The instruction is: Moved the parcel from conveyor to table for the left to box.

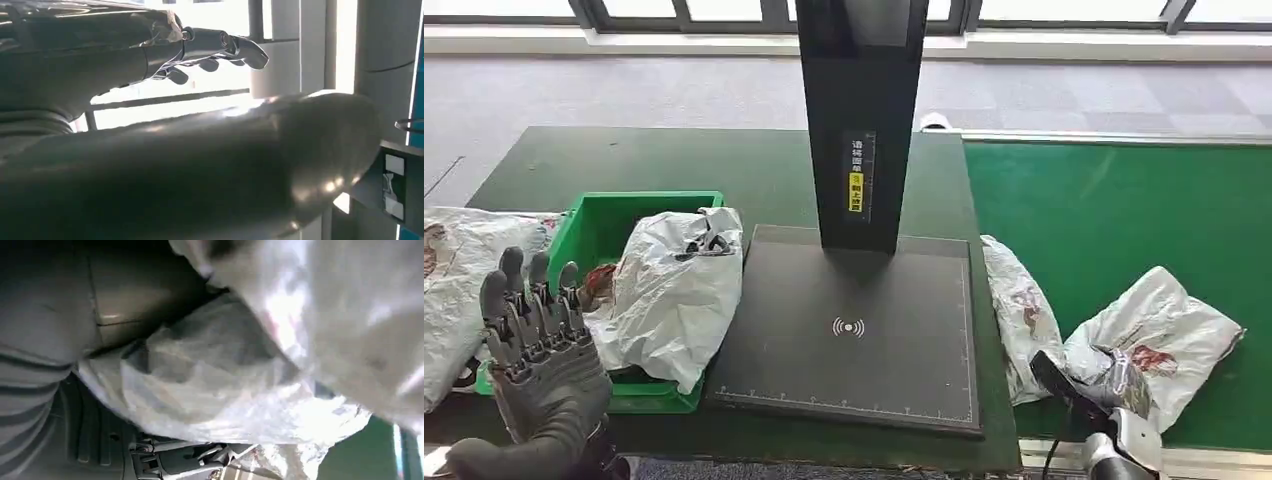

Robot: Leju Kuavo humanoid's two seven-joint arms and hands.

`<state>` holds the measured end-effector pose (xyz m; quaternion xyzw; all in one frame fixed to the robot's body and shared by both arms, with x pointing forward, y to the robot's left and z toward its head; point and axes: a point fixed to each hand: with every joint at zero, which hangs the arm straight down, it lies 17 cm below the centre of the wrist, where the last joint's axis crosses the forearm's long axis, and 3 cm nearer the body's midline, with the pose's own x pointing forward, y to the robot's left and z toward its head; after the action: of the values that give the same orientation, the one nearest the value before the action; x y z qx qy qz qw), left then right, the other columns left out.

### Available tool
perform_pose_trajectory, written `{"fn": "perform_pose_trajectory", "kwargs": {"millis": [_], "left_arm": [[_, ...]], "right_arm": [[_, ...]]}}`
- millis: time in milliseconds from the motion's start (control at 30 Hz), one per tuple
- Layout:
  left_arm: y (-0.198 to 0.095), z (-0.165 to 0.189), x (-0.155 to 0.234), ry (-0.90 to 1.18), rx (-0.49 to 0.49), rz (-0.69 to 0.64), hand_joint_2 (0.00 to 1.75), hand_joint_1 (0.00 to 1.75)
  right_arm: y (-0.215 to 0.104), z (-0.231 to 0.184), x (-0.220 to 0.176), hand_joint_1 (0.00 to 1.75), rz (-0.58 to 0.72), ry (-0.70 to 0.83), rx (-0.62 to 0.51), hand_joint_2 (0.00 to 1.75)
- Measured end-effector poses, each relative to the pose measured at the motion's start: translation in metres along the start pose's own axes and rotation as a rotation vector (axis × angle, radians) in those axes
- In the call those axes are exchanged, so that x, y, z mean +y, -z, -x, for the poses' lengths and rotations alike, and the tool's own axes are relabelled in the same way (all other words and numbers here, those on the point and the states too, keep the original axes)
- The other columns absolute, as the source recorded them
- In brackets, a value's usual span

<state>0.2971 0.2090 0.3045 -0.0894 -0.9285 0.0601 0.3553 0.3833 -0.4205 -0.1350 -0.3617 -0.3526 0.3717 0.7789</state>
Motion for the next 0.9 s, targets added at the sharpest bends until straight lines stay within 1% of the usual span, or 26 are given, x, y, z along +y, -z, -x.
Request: {"fn": "perform_pose_trajectory", "kwargs": {"millis": [100,200,333,400,533,833,900], "left_arm": [[0.000,0.000,0.000,0.002,0.000,0.004,0.00,0.00],[0.001,0.000,0.001,0.006,-0.003,0.006,0.00,0.00],[0.001,-0.006,0.009,0.043,-0.010,-0.033,0.00,0.00],[0.000,-0.010,0.010,0.054,-0.015,-0.039,0.00,0.00],[-0.001,-0.016,0.009,0.056,-0.022,-0.039,0.00,0.00],[0.000,-0.021,0.008,0.057,-0.031,-0.039,0.00,0.00],[0.000,-0.022,0.011,0.073,-0.033,-0.055,0.00,0.00]], "right_arm": [[0.003,0.002,-0.005,1.75,0.003,0.014,0.008,1.75],[0.003,0.003,-0.010,1.75,0.016,0.051,-0.008,1.75],[-0.002,0.003,-0.031,1.75,0.135,0.131,-0.087,1.75],[-0.005,0.005,-0.039,1.75,0.172,0.148,-0.094,1.75],[-0.007,0.004,-0.049,1.75,0.203,0.140,-0.105,1.75],[-0.010,0.000,-0.057,1.75,0.233,0.126,-0.125,1.75],[-0.014,-0.006,-0.070,1.75,0.298,0.168,-0.166,1.75]]}}
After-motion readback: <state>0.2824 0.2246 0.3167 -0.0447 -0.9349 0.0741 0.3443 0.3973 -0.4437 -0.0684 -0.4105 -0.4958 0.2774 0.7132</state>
